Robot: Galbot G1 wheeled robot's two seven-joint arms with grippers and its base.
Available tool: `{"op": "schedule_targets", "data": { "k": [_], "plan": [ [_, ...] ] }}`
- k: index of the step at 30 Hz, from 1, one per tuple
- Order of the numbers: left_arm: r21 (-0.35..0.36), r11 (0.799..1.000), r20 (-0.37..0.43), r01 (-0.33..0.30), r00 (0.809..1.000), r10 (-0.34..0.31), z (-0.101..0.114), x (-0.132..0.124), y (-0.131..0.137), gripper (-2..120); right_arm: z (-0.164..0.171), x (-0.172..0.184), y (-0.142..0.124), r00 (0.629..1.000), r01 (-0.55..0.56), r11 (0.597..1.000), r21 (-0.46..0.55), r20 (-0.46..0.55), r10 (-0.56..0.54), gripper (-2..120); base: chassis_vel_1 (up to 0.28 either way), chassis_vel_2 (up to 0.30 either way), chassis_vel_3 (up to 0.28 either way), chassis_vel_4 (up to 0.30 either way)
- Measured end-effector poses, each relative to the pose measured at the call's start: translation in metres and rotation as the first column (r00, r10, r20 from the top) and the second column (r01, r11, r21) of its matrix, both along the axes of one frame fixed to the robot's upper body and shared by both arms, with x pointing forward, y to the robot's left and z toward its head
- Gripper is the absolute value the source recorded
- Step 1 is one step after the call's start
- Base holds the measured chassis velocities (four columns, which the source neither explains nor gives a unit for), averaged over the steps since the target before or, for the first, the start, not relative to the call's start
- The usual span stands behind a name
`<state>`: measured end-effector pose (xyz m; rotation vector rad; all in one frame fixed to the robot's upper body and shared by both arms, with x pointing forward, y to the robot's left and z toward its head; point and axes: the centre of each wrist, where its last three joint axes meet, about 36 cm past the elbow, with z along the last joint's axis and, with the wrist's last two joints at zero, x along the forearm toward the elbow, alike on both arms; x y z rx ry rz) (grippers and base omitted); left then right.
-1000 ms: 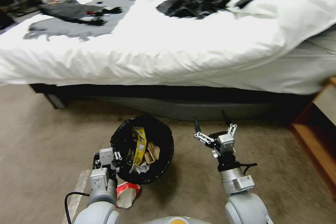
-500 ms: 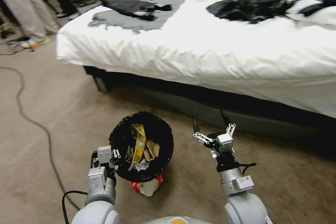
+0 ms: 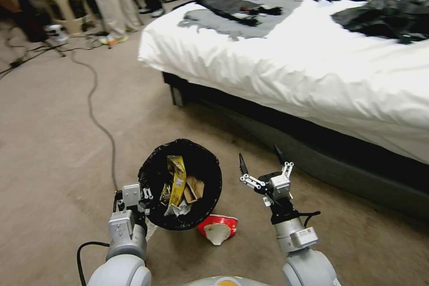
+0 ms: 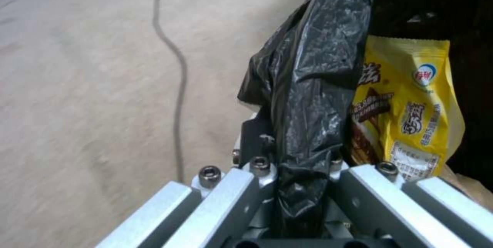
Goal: Pick up the trash bin, then pick up the garbage from the floor and place it into the trash bin.
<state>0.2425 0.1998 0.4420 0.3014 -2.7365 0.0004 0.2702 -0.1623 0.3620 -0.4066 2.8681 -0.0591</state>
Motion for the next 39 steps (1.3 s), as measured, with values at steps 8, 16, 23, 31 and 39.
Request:
{"op": "schedule_targets", "data": {
  "k": [8,16,23,31,39],
  "plan": [
    [-0.004,1.000,0.004,-0.008,1.000,0.008,0.000,-0.001,0.001,0,-0.006,0.002,0.001,1.000,-0.023,1.000,-0.004,-0.013,0.023,100,0.107,0.131,0.126,0.126],
    [-0.007,1.000,0.022,-0.017,1.000,0.017,0.000,0.001,0.002,0,-0.010,0.005,-0.007,1.000,-0.025,1.000,-0.018,-0.007,0.025,100,0.081,0.081,0.087,0.082],
    [-0.011,1.000,0.031,-0.027,0.999,0.027,-0.001,0.002,0.005,0,-0.016,0.009,-0.021,0.999,-0.042,0.997,-0.057,-0.022,0.041,100,0.000,0.000,0.000,0.000],
    [-0.010,1.000,0.032,-0.029,0.999,0.029,-0.003,0.004,0.007,0,-0.021,0.014,-0.041,0.977,-0.136,0.988,-0.074,-0.178,0.121,100,0.000,0.000,0.000,0.000],
    [0.001,1.000,0.022,-0.028,0.999,0.028,-0.007,0.005,0.009,0,-0.040,0.018,-0.058,0.872,-0.274,0.960,-0.065,-0.437,0.219,100,0.000,0.000,0.000,0.000]
  ]
}}
